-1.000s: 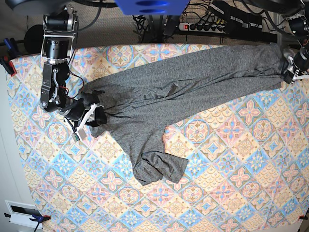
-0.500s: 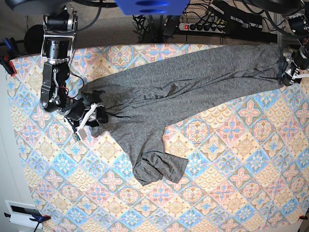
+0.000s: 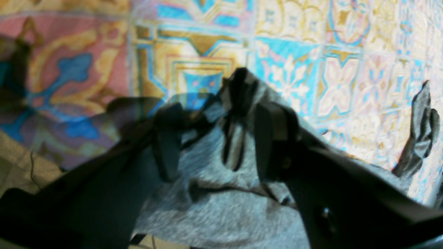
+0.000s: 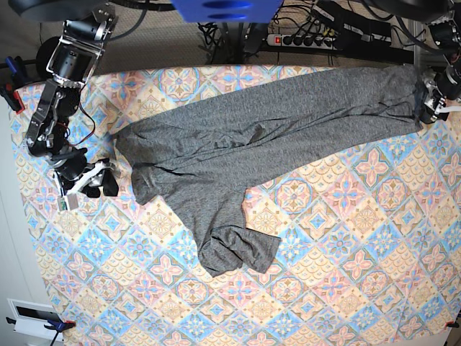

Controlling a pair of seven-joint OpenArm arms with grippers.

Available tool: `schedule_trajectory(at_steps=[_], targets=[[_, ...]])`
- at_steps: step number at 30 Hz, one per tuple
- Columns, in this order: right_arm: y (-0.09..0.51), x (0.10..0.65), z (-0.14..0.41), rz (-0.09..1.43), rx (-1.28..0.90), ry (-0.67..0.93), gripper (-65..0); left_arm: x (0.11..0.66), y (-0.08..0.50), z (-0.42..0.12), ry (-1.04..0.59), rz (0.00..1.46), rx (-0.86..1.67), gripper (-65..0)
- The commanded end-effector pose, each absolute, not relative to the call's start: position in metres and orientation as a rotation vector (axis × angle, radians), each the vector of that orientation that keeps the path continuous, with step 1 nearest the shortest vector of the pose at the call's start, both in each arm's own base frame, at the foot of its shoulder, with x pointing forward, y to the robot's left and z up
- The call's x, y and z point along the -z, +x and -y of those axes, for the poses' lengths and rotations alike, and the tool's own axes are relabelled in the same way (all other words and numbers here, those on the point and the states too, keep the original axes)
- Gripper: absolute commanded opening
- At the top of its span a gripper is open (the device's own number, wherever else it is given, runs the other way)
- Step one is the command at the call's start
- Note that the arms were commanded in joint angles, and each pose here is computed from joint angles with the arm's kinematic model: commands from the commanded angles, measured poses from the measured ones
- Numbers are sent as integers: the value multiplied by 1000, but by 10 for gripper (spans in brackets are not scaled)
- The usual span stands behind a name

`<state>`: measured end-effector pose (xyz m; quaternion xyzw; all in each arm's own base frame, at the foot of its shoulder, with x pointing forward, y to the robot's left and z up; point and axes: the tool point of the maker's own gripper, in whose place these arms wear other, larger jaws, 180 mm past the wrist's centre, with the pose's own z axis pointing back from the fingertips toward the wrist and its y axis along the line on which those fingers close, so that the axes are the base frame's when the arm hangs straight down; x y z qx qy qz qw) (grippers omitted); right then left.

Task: Layout the t-shirt on the table in an organized manner, then fold the t-shirt properly
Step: 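Open the right gripper and raise it off the folded shirt, then lower the right gripper onto the loose sleeve and grasp it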

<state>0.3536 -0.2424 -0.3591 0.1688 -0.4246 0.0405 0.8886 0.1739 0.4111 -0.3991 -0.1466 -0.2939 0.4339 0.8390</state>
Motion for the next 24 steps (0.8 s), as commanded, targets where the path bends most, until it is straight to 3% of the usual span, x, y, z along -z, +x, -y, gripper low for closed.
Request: schedule_trajectory(at_steps=[1,12,24], targets=[[358,355,247,894,-78,357,-329,387,181,-419,-302,661,-905,-326],[446,342,165,826,-258,507,-327,392,172,-417,-299,640,-911,-326],[462,376,138,852,-171,592,-329,400,168,-409,-316,628,-930,-326]])
